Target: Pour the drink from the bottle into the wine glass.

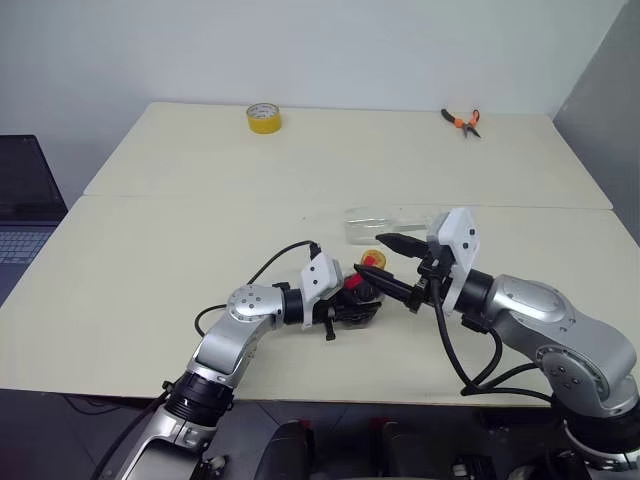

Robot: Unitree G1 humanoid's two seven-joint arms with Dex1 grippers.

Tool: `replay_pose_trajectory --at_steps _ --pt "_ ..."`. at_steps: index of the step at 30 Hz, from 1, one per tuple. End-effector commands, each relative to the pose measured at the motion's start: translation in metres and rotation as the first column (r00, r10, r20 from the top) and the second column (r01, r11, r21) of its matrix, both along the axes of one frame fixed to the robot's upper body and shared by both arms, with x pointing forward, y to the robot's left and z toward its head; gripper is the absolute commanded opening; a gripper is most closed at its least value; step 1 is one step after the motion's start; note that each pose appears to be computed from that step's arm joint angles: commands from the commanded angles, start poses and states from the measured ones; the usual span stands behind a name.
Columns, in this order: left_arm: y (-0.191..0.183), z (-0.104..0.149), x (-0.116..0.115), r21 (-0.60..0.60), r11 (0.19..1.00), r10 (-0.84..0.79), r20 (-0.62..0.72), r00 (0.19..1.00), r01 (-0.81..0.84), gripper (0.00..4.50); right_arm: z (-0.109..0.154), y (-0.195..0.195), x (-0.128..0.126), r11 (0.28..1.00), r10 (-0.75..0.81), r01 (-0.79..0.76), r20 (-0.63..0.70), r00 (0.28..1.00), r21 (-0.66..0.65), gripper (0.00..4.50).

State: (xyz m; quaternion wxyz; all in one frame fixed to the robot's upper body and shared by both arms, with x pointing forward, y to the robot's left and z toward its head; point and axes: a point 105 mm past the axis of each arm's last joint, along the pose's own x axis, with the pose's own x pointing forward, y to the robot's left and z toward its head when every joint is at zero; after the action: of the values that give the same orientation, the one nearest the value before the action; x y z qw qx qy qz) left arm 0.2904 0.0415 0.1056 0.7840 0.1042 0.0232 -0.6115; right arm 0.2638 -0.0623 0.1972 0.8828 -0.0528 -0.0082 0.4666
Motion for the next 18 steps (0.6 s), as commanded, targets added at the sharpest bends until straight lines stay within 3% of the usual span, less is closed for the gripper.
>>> replay_pose_trajectory --at_steps 1,6,12,18 --pt "-0.004 0.016 -0.001 -0.027 0.999 -0.021 0.07 0.997 0.023 1.24 0.009 -0.001 -0.003 0.999 0.01 -0.012 0.034 0.999 0.037 2.9" --pt "-0.004 0.016 -0.001 -0.026 0.999 -0.018 0.069 0.997 0.02 1.21 0.009 -0.002 -0.002 0.999 0.013 -0.015 0.034 0.999 0.045 1.35" --pt "-0.004 0.015 -0.004 -0.025 0.999 -0.023 0.063 0.998 0.025 1.03 0.013 -0.007 0.004 0.995 0.093 -0.094 0.075 0.993 0.018 1.29" --pt "-0.005 0.016 -0.007 -0.023 0.999 -0.046 0.056 0.997 0.048 0.96 0.004 -0.027 0.022 0.93 0.3 -0.263 0.118 0.947 -0.259 1.29"
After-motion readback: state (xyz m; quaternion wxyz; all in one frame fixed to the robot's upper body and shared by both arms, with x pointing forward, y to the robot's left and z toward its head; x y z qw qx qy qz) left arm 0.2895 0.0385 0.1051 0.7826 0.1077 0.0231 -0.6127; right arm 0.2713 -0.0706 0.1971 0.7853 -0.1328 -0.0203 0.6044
